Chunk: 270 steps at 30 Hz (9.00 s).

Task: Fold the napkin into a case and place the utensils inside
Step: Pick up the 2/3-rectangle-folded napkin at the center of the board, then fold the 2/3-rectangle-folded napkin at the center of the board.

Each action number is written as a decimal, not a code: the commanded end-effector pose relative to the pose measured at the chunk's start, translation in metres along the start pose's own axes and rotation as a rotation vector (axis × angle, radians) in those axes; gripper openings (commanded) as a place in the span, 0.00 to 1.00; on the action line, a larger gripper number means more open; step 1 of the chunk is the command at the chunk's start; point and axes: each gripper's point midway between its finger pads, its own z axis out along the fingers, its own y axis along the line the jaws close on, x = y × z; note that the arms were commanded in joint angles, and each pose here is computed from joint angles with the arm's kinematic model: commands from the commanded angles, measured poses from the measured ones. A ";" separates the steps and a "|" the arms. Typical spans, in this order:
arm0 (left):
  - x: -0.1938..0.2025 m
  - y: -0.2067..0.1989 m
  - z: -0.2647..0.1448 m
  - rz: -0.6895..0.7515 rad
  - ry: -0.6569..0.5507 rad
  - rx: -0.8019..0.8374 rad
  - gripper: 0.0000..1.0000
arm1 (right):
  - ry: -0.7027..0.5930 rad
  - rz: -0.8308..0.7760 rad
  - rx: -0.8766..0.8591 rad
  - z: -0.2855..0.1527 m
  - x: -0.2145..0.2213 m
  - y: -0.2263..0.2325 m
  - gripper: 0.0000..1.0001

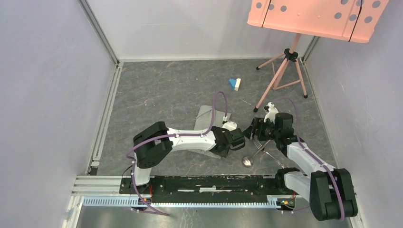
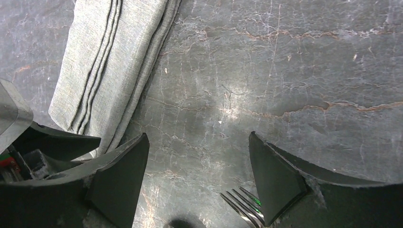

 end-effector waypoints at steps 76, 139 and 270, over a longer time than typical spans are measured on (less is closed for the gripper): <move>-0.004 0.031 -0.049 0.043 -0.115 -0.036 0.03 | 0.059 0.358 -0.320 0.068 0.002 0.110 0.88; -0.003 0.038 -0.061 0.031 -0.141 0.002 0.02 | -0.013 0.708 -0.390 0.082 0.014 0.132 0.83; -0.083 0.124 0.047 -0.783 -0.343 0.524 0.24 | 0.135 -0.231 0.503 0.175 -0.057 0.154 0.00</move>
